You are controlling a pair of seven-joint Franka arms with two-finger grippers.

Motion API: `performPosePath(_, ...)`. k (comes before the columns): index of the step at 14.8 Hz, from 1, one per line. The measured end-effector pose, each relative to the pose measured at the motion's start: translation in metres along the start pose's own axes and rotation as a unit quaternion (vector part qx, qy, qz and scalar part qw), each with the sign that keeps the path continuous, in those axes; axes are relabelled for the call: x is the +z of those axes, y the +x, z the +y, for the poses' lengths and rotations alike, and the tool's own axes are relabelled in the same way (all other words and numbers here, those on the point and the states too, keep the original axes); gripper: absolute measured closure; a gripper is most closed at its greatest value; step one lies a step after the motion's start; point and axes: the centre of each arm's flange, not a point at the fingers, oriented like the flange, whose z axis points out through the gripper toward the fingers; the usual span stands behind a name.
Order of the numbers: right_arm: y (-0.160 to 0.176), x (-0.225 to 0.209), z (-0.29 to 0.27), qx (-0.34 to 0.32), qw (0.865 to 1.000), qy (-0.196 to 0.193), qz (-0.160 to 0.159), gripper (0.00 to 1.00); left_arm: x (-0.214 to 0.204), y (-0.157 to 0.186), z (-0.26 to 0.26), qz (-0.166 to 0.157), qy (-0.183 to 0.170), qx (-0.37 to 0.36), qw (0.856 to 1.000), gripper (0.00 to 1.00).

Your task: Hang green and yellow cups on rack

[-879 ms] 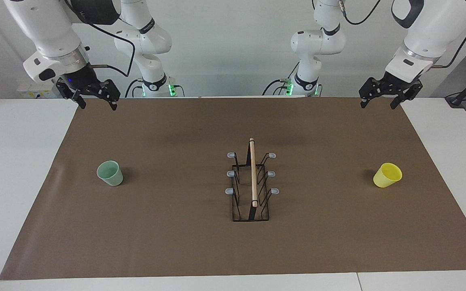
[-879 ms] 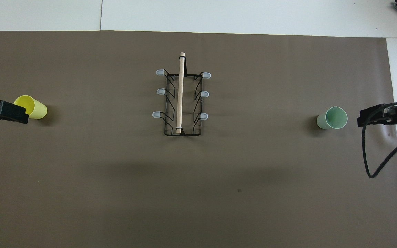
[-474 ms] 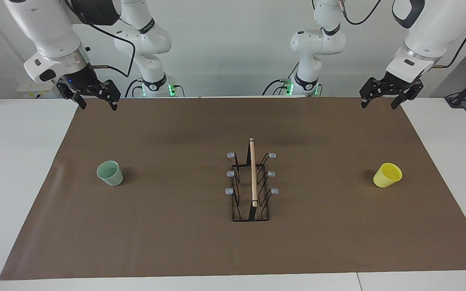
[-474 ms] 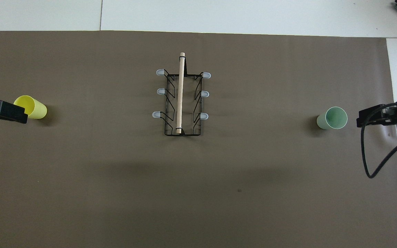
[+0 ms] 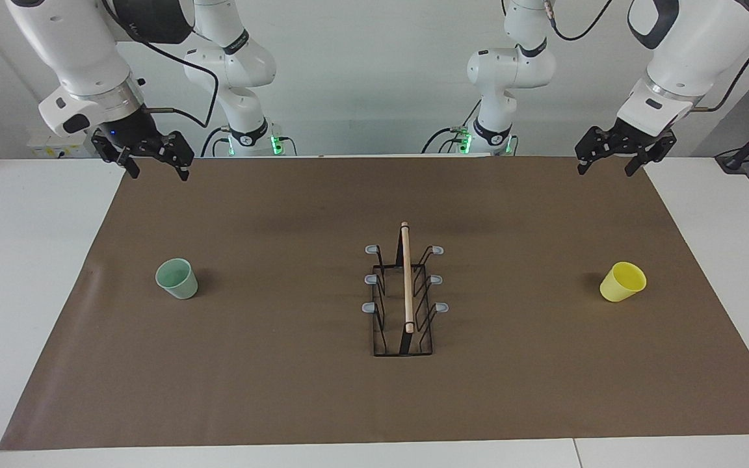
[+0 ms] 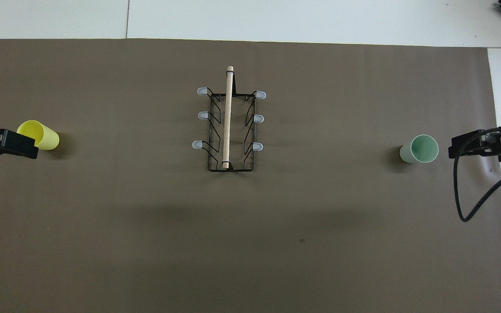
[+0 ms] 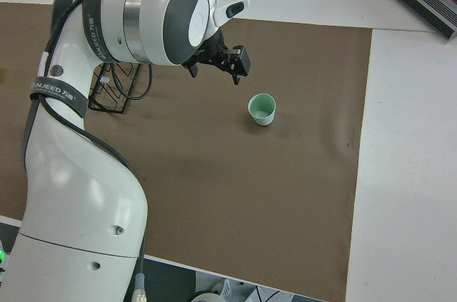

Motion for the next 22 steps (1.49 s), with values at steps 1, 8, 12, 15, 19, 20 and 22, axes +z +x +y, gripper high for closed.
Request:
performPosePath(1, 0.000, 0.000, 0.001, -0.004, 1.000, 0.001, 0.001, 0.00, 0.003, -0.001, -0.001, -0.003, 0.000, -0.006, 1.000, 0.00)
performPosePath(8, -0.005, -0.003, -0.010, 0.014, 1.000, 0.025, 0.001, 0.00, 0.004, 0.001, -0.028, 0.004, -0.019, -0.090, 0.996, 0.00)
performPosePath(12, -0.008, 0.005, -0.004, -0.049, 0.999, 0.016, -0.008, 0.00, 0.006, 0.026, -0.085, -0.002, -0.068, -0.170, 0.983, 0.00)
performPosePath(15, 0.009, 0.051, 0.007, -0.088, 0.995, -0.005, -0.055, 0.00, 0.022, 0.046, -0.131, -0.025, -0.089, -0.239, 0.967, 0.00)
performPosePath(19, 0.056, 0.137, -0.004, -0.199, 0.970, -0.079, -0.117, 0.00, 0.056, 0.057, -0.192, -0.041, -0.120, -0.330, 0.935, 0.00)
performPosePath(20, 0.067, 0.154, -0.015, -0.232, 0.959, -0.105, -0.125, 0.00, 0.062, 0.057, -0.202, -0.044, -0.129, -0.354, 0.925, 0.00)
performPosePath(22, 0.079, 0.180, -0.041, -0.299, 0.931, -0.153, -0.140, 0.00, 0.079, 0.061, -0.216, -0.054, -0.142, -0.397, 0.905, 0.00)
